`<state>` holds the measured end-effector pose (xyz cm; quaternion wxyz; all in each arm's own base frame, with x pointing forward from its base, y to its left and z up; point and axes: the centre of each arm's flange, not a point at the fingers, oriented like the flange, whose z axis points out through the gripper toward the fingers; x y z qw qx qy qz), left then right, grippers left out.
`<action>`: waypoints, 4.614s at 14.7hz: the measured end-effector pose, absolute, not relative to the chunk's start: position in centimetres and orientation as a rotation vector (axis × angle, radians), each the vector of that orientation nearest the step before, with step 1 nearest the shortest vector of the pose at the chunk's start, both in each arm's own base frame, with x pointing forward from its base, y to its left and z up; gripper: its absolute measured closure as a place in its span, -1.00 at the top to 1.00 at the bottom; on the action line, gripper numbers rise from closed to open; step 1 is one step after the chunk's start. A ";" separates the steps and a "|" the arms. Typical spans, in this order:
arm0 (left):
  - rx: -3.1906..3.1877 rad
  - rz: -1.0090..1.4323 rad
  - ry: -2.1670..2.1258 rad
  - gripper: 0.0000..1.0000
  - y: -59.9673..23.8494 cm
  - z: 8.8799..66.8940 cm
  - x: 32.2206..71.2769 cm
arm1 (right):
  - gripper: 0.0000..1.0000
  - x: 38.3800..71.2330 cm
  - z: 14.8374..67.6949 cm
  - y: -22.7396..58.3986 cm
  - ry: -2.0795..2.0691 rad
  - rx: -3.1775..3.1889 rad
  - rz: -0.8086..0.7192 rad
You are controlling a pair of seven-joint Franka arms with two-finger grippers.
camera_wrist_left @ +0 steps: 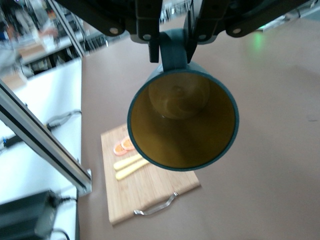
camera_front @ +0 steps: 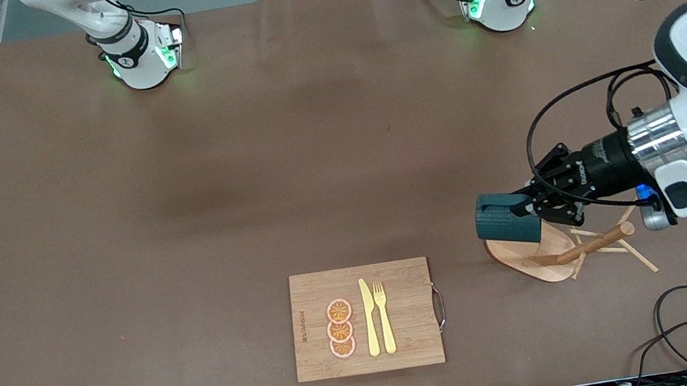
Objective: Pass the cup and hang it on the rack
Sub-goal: 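Lift the mug by its handle with the left gripper toward the rack, then hook the mug handle onto a rack peg with the left gripper, then open the left gripper and pull it back from the mug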
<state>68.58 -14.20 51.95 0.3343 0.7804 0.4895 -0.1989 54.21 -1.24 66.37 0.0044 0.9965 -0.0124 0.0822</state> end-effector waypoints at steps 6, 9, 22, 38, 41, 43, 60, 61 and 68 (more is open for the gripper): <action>2.005 -0.663 1.022 -0.57 -7.4 43.8 70.1 | 1.00 54.2 66.7 -1.0 -0.033 3.121 0.268; 2.021 -0.694 0.937 -0.57 -5.5 41.9 69.8 | 1.00 54.2 66.7 -1.0 -0.032 3.121 0.268; 1.827 -0.728 0.986 -0.57 0.4 37.6 70.8 | 1.00 54.2 66.7 -1.0 -0.032 3.121 0.269; 1.746 -0.727 1.066 -0.57 5.8 34.7 70.7 | 1.00 54.5 66.3 -1.1 -0.035 3.121 0.257; 1.740 -0.722 1.072 -0.57 6.3 34.7 70.7 | 1.00 54.5 66.3 -1.1 -0.035 3.121 0.257; 1.737 -0.720 1.075 -0.57 6.6 34.7 70.7 | 1.00 54.5 66.3 -1.1 -0.035 3.121 0.257; 1.838 -0.648 1.074 1.00 3.3 46.5 69.9 | 1.00 54.5 66.2 -1.1 -0.035 3.120 0.254; 1.888 -0.629 1.060 0.99 2.3 47.8 69.6 | 1.00 54.5 66.2 -1.1 -0.035 3.120 0.254; 2.297 -0.429 0.910 1.00 -4.3 55.4 66.4 | 1.00 54.7 66.5 -1.4 -0.024 3.073 0.282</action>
